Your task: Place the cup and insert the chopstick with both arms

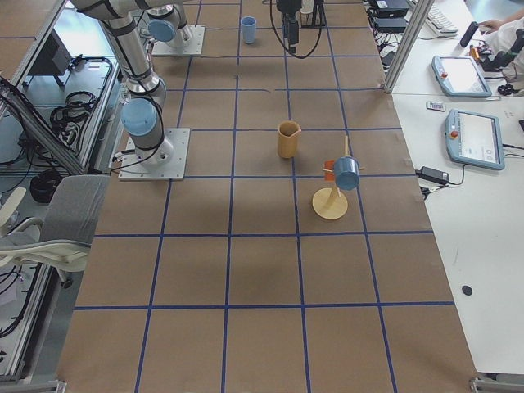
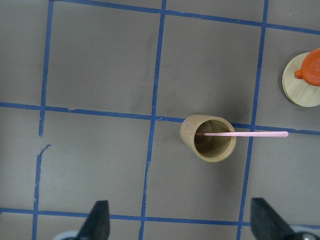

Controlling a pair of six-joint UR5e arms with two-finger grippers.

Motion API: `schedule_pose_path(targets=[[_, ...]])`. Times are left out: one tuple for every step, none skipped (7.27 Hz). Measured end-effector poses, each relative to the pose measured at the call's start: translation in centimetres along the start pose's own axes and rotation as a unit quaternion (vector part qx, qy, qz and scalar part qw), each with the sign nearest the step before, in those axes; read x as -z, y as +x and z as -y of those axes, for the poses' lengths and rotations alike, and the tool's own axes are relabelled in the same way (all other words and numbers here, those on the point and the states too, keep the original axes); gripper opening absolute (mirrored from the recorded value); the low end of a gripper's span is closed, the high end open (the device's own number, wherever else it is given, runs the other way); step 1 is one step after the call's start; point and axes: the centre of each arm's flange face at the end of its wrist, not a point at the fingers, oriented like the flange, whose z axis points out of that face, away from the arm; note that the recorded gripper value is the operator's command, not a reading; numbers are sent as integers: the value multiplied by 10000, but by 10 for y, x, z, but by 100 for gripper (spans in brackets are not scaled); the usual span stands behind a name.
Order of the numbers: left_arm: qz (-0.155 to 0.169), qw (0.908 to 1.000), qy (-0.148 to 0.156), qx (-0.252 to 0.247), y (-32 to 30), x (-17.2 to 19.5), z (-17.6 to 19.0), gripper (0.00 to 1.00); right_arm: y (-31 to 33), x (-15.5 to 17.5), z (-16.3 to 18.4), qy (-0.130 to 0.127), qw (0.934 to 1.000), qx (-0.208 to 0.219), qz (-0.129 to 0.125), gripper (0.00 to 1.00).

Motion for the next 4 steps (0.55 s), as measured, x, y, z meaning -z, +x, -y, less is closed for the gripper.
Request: schedule_pose_path(targets=[[-2, 10000, 3, -3, 0, 0, 0, 100, 0, 0, 0, 0, 10000, 0, 0, 100], [-5, 10000, 1, -5, 0, 0, 0, 100, 0, 0, 0, 4, 10000, 0, 0, 100], [-5, 10000, -3, 6, 0, 0, 0, 100, 0, 0, 0, 11, 10000, -1, 0, 100], [-2, 10000, -5, 23, 0, 0, 0, 100, 0, 0, 1, 12, 10000, -1, 4, 100]])
